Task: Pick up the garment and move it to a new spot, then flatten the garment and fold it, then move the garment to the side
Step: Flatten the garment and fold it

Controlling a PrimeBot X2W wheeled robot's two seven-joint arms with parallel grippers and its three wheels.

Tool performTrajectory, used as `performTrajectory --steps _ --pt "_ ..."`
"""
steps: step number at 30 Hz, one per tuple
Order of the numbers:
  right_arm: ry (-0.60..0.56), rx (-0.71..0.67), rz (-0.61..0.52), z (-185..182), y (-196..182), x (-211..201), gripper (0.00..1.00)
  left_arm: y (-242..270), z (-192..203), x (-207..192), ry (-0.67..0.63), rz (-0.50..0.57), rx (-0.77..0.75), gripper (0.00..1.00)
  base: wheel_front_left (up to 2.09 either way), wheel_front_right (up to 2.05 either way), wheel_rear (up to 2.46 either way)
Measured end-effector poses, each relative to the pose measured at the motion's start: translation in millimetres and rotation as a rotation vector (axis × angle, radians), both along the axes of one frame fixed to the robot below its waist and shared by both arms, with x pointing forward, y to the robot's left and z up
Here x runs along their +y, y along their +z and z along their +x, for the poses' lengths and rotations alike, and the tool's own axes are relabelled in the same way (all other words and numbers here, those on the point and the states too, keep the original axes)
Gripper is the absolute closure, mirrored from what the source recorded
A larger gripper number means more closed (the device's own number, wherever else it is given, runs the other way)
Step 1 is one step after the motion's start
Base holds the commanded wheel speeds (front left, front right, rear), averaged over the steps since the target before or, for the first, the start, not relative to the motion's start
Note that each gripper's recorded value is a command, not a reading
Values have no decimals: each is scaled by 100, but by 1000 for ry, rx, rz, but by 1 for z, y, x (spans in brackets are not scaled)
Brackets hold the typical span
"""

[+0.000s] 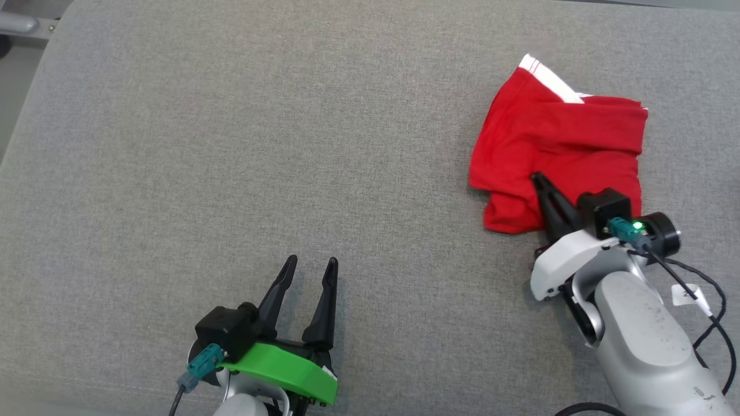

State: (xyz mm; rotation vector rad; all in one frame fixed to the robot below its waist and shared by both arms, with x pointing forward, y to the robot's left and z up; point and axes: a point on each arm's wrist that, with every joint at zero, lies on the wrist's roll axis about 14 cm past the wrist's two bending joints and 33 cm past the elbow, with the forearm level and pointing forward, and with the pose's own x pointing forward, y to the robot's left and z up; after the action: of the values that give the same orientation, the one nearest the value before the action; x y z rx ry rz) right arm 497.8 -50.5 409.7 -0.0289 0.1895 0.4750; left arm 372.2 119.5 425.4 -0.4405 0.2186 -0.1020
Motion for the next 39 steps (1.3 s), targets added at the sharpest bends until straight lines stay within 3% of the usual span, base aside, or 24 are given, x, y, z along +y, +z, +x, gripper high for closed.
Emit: performTrajectory --steps 9,24,35,36,37,38,39 --pt "87 42 14 -23 -5 14 100 4 0 2 13 -5 -15 0 0 0 0" --pt "47 130 3 -44 -16 -17 100 5 2 -8 -19 -13 -22 0 0 0 0" --pt "12 35 45 -41 12 -29 100 13 3 -14 -35 -17 -48 0 0 0 0" --pt "5 9 49 -40 19 -32 73 15 2 -13 -32 -18 -53 0 0 0 0" --pt "-8 -14 59 -40 26 -35 52 16 2 -12 -29 -17 -59 0 0 0 0" --pt "-27 -36 69 -40 32 -40 12 18 2 -10 -23 -14 -65 0 0 0 0" --pt "-46 -60 75 -41 39 -46 0 20 1 -8 -17 -10 -71 0 0 0 0"
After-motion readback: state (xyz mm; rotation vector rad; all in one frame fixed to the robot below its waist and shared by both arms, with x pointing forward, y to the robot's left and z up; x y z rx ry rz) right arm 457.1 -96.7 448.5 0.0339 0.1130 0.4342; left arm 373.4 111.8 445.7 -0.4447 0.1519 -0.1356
